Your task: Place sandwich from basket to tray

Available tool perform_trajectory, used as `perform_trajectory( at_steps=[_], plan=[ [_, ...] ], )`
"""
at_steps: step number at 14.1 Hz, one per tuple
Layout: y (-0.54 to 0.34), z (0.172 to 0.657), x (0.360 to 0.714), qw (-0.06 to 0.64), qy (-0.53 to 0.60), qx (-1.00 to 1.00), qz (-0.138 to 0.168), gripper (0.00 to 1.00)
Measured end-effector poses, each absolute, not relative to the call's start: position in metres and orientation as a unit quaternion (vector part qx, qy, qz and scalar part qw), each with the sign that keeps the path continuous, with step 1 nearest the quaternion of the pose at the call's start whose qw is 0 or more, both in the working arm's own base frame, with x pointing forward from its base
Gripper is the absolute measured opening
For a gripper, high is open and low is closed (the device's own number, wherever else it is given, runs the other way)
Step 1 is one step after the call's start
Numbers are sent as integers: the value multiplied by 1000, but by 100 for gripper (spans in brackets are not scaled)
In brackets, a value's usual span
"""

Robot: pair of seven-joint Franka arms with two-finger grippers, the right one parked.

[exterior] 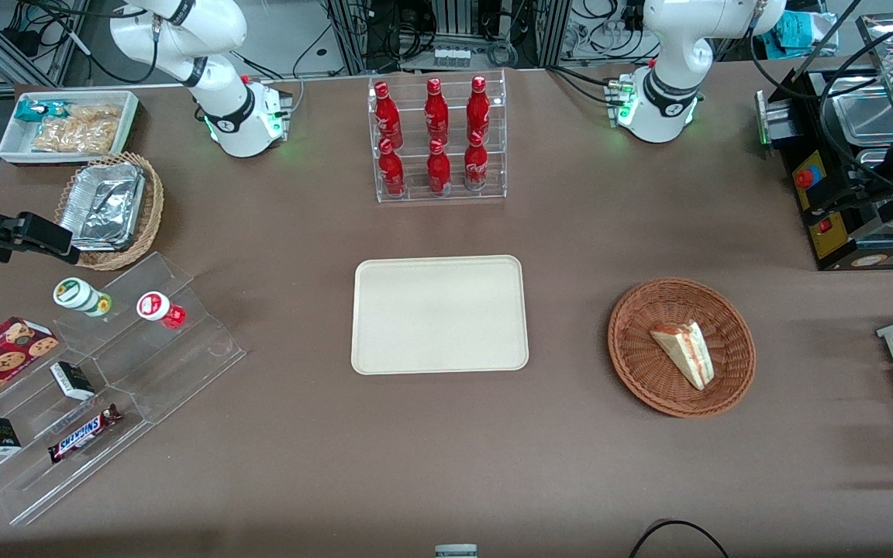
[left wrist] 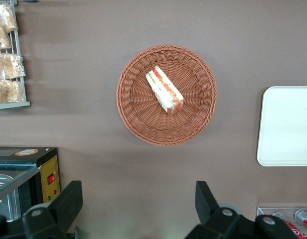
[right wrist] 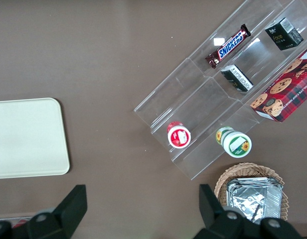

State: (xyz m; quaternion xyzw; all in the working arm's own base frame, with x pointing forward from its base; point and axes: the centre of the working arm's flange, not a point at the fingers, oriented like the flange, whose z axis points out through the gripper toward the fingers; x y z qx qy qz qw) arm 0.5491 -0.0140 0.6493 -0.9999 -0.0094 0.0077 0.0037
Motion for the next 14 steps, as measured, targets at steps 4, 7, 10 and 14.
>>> perform_trajectory(
  at_steps=[4,7,10,14],
  plan=[
    [-14,649,549,4,-9,-1000,8,100],
    [-14,638,551,5,-22,-1000,21,100],
    [-15,586,563,11,-65,-995,71,100],
    [-25,485,598,27,-116,-985,128,100]
  ],
)
